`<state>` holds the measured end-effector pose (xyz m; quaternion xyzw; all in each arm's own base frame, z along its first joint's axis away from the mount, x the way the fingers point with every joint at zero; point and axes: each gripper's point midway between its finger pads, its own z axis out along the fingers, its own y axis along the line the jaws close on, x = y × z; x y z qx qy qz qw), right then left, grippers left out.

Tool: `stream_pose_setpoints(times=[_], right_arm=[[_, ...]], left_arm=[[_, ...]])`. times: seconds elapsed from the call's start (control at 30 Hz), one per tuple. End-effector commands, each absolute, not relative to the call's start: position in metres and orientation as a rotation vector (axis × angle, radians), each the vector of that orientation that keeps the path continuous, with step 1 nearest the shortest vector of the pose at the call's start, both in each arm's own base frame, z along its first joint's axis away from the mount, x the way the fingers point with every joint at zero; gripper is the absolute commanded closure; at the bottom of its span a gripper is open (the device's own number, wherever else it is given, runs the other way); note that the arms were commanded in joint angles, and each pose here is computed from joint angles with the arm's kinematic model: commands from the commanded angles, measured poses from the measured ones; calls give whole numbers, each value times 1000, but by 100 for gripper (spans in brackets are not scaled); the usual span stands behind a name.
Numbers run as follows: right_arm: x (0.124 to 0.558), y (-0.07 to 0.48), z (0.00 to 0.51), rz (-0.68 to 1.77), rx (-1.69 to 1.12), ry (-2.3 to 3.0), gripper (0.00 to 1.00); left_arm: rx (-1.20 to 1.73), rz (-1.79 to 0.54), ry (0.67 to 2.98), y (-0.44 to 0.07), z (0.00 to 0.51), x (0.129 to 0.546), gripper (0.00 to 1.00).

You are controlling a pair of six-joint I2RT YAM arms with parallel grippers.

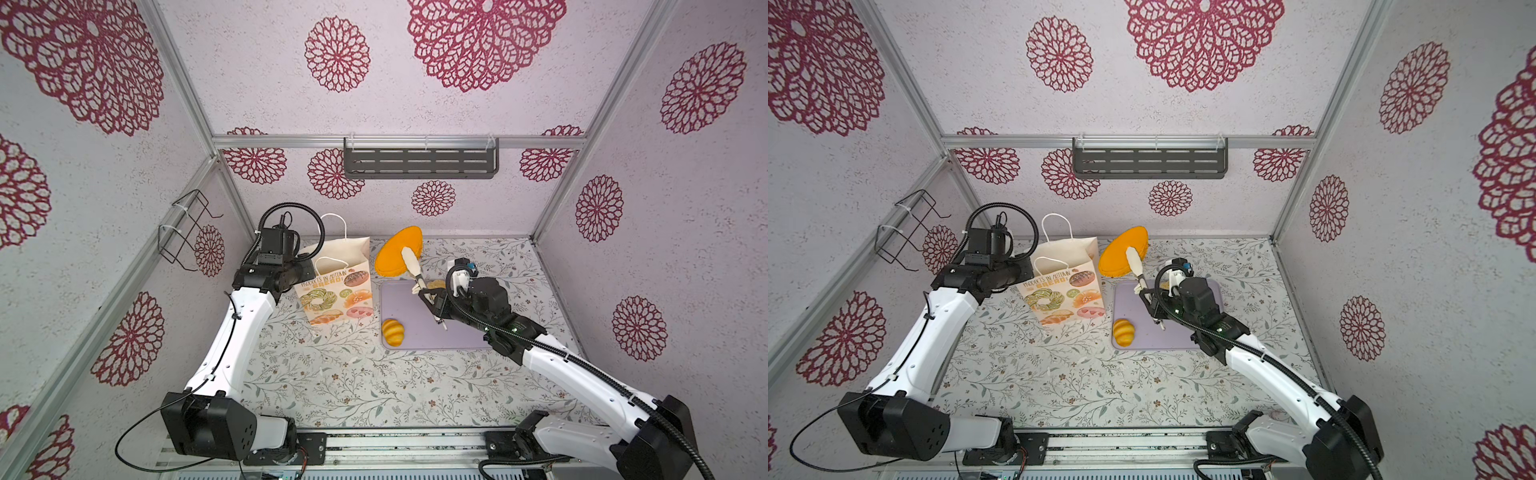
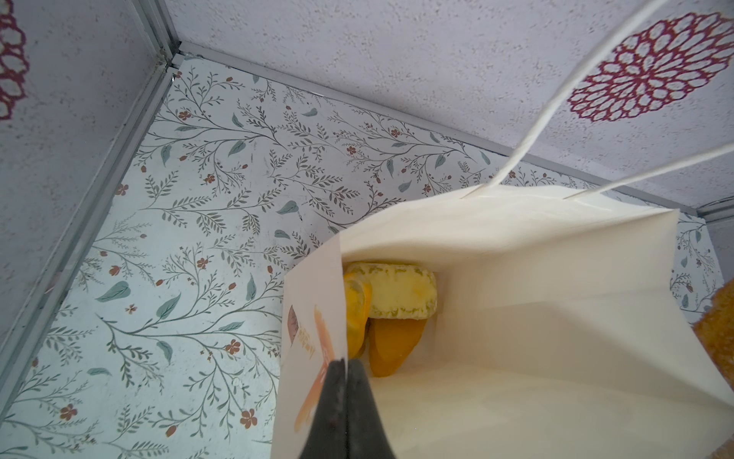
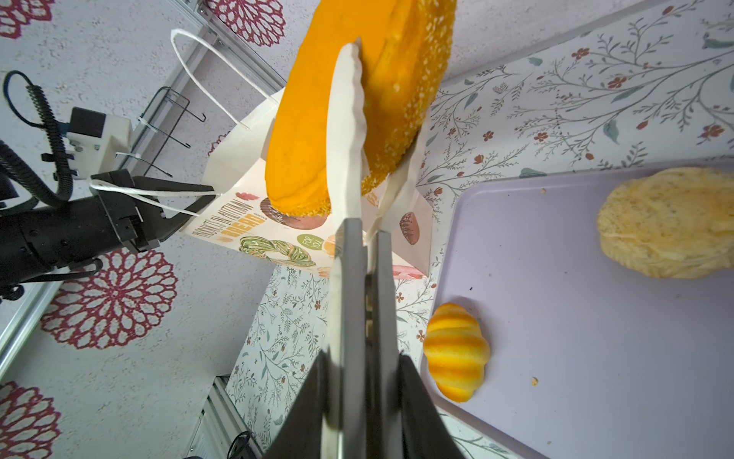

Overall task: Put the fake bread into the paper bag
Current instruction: 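Lift the orange oval slice with the right tongs off the tray, then carry the orange slice in the right tongs over the bag opening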

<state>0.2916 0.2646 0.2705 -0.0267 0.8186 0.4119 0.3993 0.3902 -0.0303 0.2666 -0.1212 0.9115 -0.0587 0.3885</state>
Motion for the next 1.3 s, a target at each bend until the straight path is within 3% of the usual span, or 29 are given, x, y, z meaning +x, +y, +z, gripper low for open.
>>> stream_pose_setpoints(times=[0.0, 1.27], right_arm=[[297, 262, 329, 1002, -122, 1894, 100], [304, 323, 418, 836, -322, 1706, 100]], left_arm=[[-298, -159, 2275, -32, 278, 391, 100], [-287, -179, 2273, -36, 280, 390, 100]])
